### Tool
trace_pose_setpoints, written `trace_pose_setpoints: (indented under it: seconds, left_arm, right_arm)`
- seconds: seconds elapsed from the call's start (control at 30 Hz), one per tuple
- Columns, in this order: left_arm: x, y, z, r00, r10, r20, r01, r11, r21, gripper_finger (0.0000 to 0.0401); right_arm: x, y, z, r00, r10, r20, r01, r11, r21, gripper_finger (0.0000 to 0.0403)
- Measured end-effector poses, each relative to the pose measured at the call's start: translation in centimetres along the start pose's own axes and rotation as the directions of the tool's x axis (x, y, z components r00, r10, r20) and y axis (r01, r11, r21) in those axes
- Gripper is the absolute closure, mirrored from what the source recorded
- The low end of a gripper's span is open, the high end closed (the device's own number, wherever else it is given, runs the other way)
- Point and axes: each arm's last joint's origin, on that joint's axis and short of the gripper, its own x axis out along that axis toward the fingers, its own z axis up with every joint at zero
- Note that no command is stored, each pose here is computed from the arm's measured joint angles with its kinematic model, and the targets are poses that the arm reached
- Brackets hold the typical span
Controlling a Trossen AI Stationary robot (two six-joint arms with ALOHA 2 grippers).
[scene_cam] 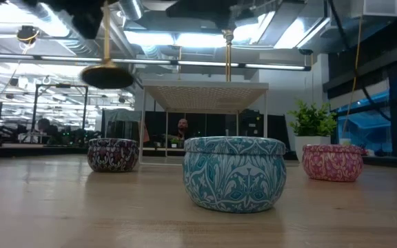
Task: Pick & Place candle stick holders
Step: Put the gold candle holder on the shelf
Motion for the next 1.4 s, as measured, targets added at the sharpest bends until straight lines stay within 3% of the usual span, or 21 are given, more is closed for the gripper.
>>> trace_pose_setpoints:
  seconds: [0.2, 0.37, 0.63, 0.8, 1.13, 1.4]
  left_arm:
    - [1.3, 1.2, 0.6, 0.996, 0.085, 0.019, -0.086, 0.996, 0.008, 0.0388]
    - [2.7, 1.9, 0.7, 0.996, 0.068, 0.049, -0.068, 0.998, 0.0, 0.0388]
    - [4.0, 2.3, 0.8, 0.993, 0.055, 0.105, -0.056, 0.998, 0.009, 0.0388]
    - [4.4, 2.4, 0.8, 0.993, 0.023, 0.113, -0.025, 1.0, 0.011, 0.0388]
    - [4.4, 2.4, 0.8, 0.994, -0.005, 0.109, 0.003, 1.0, 0.019, 0.038]
    - [4.4, 2.4, 0.8, 0.994, -0.005, 0.109, 0.003, 1.0, 0.014, 0.0348]
  right_arm:
    - [2.4, -1.7, -0.4, 0.995, -0.036, 0.092, 0.032, 0.998, 0.046, 0.0201]
    - [3.1, -2.6, -0.5, 0.992, 0.058, 0.114, -0.063, 0.997, 0.039, 0.0207]
    - [3.2, -3.0, -0.5, 0.988, 0.108, 0.112, -0.109, 0.994, 0.004, 0.0233]
    - [3.2, -2.9, -0.6, 0.988, 0.112, 0.11, -0.111, 0.994, -0.016, 0.0263]
    - [3.2, -3.0, -0.7, 0.993, 0.066, 0.096, -0.066, 0.998, -0.008, 0.0368]
    - [3.2, -3.1, -0.7, 0.994, 0.063, 0.094, -0.065, 0.998, 0.024, 0.0381]
